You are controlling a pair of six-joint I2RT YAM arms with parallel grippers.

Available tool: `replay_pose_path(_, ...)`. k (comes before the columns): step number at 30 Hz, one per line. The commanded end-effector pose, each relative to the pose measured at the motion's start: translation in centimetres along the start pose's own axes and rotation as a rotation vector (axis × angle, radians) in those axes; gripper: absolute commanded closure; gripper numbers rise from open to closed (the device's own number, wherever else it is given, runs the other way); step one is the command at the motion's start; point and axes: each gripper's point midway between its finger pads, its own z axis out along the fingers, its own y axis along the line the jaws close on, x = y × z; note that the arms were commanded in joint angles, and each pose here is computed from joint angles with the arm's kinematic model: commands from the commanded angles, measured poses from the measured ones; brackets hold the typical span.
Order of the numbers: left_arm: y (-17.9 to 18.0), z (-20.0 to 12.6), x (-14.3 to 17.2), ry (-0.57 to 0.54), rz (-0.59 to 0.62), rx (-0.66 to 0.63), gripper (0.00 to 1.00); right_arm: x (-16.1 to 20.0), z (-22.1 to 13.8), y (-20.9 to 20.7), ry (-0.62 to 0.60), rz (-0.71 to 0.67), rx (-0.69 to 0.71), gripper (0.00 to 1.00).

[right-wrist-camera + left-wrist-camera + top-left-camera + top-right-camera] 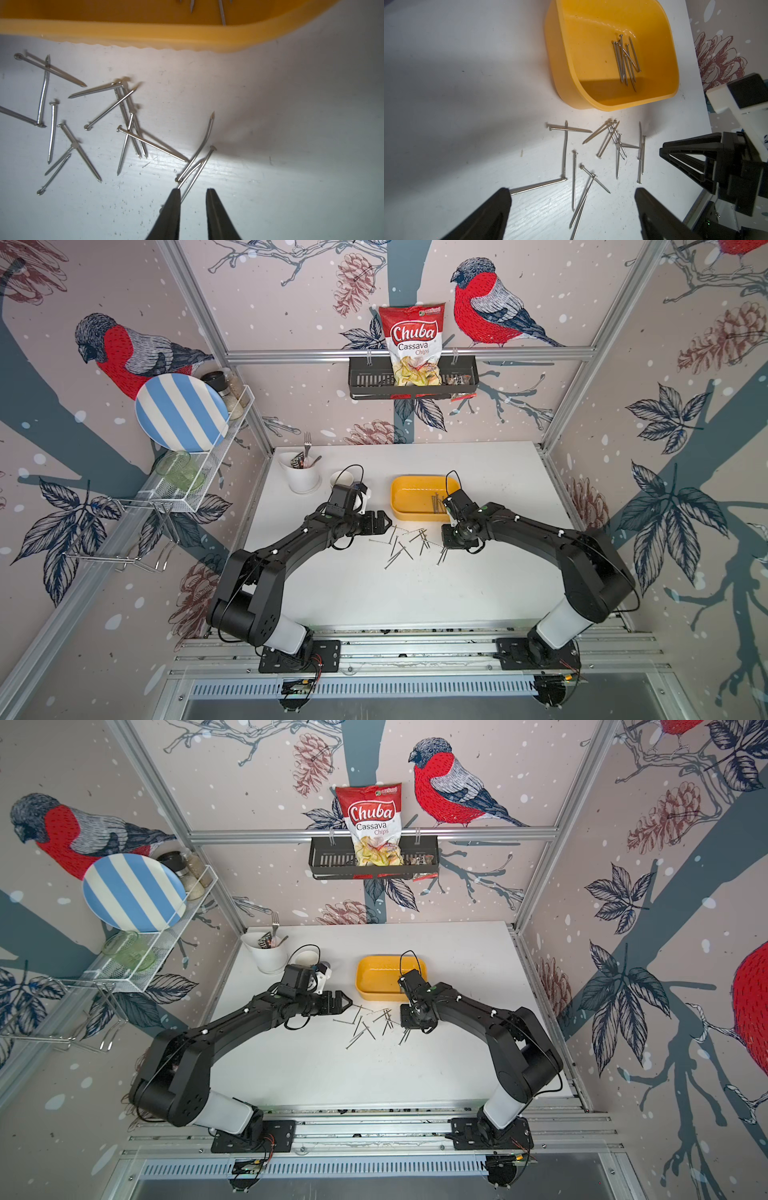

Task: Put the nails on the desktop into the storage box
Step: Pick up the nail from the center of the board.

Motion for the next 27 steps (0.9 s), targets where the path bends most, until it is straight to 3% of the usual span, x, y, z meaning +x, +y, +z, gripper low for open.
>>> replay_pose_path(1,0.0,-0.2,0.2,0.005,0.019,-0.004,0.05,0.0,0.5,-0.7,-0.001,0.010,0.028,0.74)
replay_pose_path(27,0.6,0.0,0.0,0.009,0.016,-0.022,0.05,0.0,3.7,-2.2,0.055,0.018,0.094,0.77)
